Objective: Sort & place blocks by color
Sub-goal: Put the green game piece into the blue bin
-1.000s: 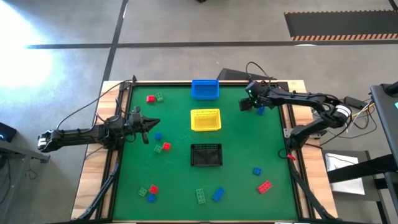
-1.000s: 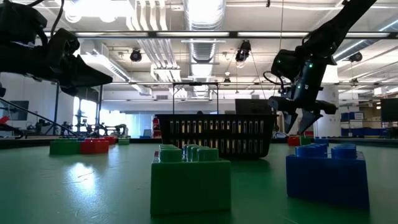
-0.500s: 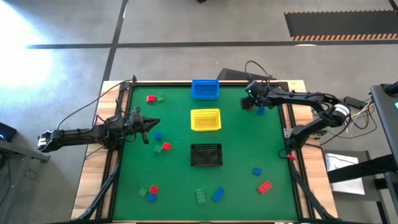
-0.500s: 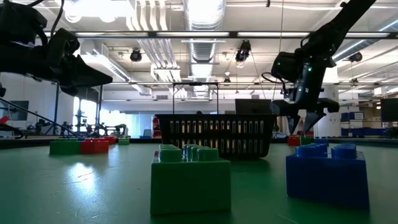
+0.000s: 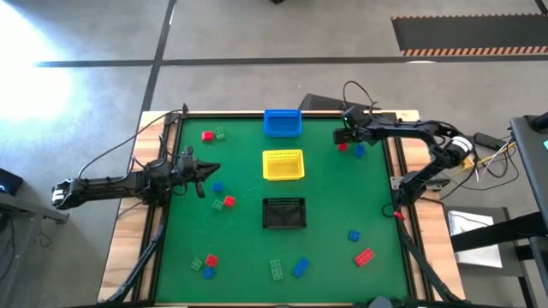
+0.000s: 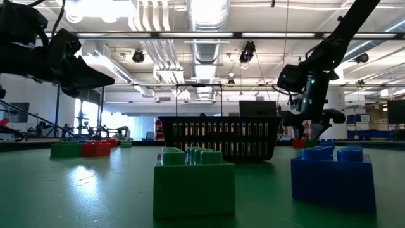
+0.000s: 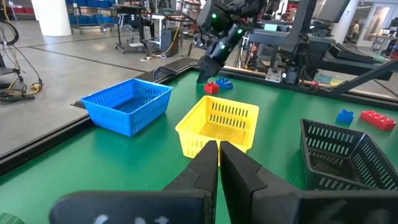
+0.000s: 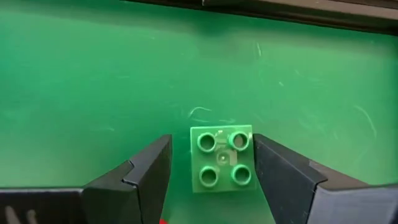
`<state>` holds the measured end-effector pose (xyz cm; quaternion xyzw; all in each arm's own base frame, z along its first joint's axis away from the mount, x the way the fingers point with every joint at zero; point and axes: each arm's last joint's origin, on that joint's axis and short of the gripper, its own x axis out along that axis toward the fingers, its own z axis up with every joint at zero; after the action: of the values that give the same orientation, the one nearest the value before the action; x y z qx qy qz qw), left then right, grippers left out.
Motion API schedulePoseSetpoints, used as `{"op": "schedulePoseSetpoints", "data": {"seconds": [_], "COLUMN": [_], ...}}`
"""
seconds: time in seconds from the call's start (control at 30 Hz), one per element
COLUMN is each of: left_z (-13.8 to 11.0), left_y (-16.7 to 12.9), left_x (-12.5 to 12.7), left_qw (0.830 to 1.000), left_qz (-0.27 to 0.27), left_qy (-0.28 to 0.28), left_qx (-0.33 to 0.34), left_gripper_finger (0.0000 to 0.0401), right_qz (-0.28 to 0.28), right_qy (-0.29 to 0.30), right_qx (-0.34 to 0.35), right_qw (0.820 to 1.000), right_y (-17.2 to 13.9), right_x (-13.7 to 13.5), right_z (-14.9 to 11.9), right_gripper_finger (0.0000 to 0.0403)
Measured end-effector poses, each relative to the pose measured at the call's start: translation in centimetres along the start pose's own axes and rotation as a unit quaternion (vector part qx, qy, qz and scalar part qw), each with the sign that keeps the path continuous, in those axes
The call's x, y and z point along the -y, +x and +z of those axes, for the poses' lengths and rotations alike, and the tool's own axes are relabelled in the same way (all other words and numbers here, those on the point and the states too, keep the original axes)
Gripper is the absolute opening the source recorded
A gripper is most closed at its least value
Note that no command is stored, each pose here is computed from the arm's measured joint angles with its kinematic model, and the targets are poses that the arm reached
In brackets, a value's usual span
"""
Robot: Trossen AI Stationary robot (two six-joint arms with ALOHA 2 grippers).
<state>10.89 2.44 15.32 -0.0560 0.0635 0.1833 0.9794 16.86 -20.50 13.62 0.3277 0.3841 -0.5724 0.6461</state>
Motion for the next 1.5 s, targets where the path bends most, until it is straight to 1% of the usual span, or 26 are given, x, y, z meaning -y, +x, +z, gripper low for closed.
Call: {"op": "schedulePoseSetpoints", "data": {"seconds": [0.13, 0.33, 0.37, 0.47, 0.57, 0.63, 0.73, 0.87, 0.93, 1.0, 1.1, 1.2, 1.33, 1.5], "left_z": [0.0, 0.0, 0.0, 0.0, 0.0, 0.0, 0.0, 0.0, 0.0, 0.0, 0.0, 0.0, 0.0, 0.0], "left_y": [0.0, 0.0, 0.0, 0.0, 0.0, 0.0, 0.0, 0.0, 0.0, 0.0, 0.0, 0.0, 0.0, 0.0], "left_x": [0.0, 0.0, 0.0, 0.0, 0.0, 0.0, 0.0, 0.0, 0.0, 0.0, 0.0, 0.0, 0.0, 0.0], "left_qw": [1.0, 1.0, 1.0, 1.0, 1.0, 1.0, 1.0, 1.0, 1.0, 1.0, 1.0, 1.0, 1.0, 1.0], "left_qz": [0.0, 0.0, 0.0, 0.0, 0.0, 0.0, 0.0, 0.0, 0.0, 0.0, 0.0, 0.0, 0.0, 0.0], "left_qy": [0.0, 0.0, 0.0, 0.0, 0.0, 0.0, 0.0, 0.0, 0.0, 0.0, 0.0, 0.0, 0.0, 0.0], "left_qx": [0.0, 0.0, 0.0, 0.0, 0.0, 0.0, 0.0, 0.0, 0.0, 0.0, 0.0, 0.0, 0.0, 0.0], "left_gripper_finger": [0.0001, 0.0001, 0.0001, 0.0001, 0.0001, 0.0001, 0.0001, 0.0001, 0.0001, 0.0001, 0.0001, 0.0001, 0.0001, 0.0001], "right_qz": [-0.005, 0.001, 0.005, 0.038, 0.093, 0.137, 0.21, 0.264, 0.291, 0.306, 0.306, 0.3, 0.282, 0.236], "right_qy": [-0.003, -0.005, -0.003, 0.002, -0.003, -0.014, -0.044, -0.114, -0.15, -0.19, -0.234, -0.249, -0.264, -0.274], "right_qx": [-0.007, 0.0, 0.007, 0.04, 0.058, 0.076, 0.102, 0.123, 0.13, 0.129, 0.116, 0.102, 0.076, 0.047], "right_qw": [1.0, 1.0, 1.0, 0.998, 0.994, 0.988, 0.971, 0.95, 0.936, 0.924, 0.915, 0.915, 0.919, 0.931], "right_y": [0.7, 0.6, 0.4, -0.8, -2.2, -3.3, -5.0, -6.7, -7.4, -7.6, -7.2, -5.9, -3.7, -1.3], "right_x": [-0.1, -0.2, -0.3, -0.9, -2.0, -3.1, -5.4, -9.0, -11.0, -13.2, -15.9, -18.1, -20.0, -21.5], "right_z": [-0.2, -0.1, 0.0, 0.7, 1.5, 2.3, 3.8, 5.5, 6.3, 6.8, 7.4, 8.3, 9.2, 10.0], "right_gripper_finger": [0.0194, 0.0135, 0.0131, 0.0131, 0.0131, 0.0131, 0.0131, 0.0131, 0.0131, 0.0131, 0.0131, 0.0131, 0.0131, 0.0131]}}
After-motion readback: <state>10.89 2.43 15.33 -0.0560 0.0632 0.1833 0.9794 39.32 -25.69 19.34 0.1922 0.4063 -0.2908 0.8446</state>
